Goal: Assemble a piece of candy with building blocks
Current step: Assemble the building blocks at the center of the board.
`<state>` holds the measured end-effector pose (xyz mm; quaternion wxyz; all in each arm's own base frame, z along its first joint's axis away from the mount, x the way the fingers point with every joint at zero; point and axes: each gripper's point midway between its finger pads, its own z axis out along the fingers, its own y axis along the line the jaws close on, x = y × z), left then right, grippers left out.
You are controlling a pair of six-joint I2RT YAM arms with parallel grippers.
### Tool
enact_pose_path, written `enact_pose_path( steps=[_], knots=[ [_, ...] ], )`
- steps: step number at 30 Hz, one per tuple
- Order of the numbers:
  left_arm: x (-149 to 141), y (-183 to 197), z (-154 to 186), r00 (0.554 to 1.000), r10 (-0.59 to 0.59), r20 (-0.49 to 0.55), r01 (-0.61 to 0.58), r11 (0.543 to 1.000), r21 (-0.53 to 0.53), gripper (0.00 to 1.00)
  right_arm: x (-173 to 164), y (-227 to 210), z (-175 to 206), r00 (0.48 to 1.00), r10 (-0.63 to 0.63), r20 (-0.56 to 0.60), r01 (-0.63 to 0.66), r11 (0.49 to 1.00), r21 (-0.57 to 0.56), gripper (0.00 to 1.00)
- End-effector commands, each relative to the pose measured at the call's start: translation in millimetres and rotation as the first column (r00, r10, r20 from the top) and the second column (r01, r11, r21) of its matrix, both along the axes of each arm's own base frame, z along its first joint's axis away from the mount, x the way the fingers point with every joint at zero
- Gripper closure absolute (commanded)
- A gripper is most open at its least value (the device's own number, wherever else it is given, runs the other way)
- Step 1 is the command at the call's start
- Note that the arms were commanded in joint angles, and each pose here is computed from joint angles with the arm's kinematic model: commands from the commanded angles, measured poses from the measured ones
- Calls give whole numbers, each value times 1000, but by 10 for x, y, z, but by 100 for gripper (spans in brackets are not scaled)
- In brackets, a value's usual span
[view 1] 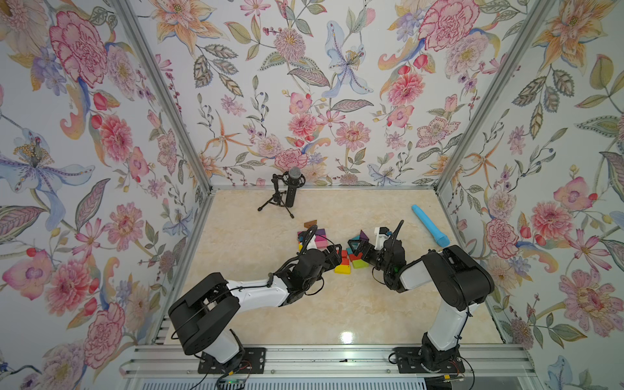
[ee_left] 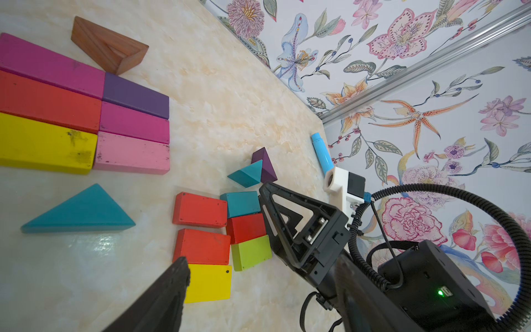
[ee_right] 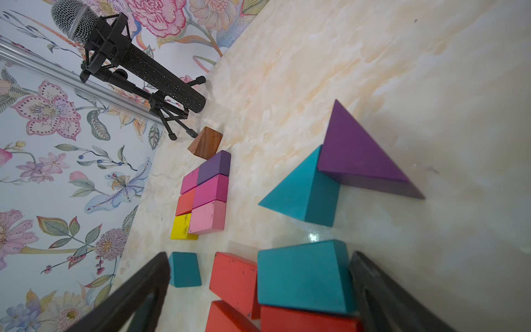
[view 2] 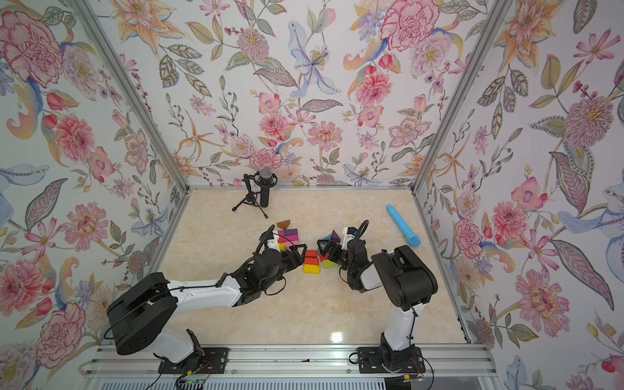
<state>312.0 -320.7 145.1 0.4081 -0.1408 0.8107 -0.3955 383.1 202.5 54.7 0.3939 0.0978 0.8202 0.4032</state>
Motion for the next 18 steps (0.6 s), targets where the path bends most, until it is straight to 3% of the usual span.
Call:
enact_pose_path(
  steps=[1, 18],
  knots=[
    [33, 51, 56, 1000, 13, 16, -13, 1000, -17, 20, -167, -37, -291, 993, -26, -114, 25, 1000, -12, 1],
    [15, 72, 34, 1000, 14, 6, -14, 1000, -7, 20, -289, -56, -437, 981, -95, -172, 105, 993, 49, 2]
  ],
)
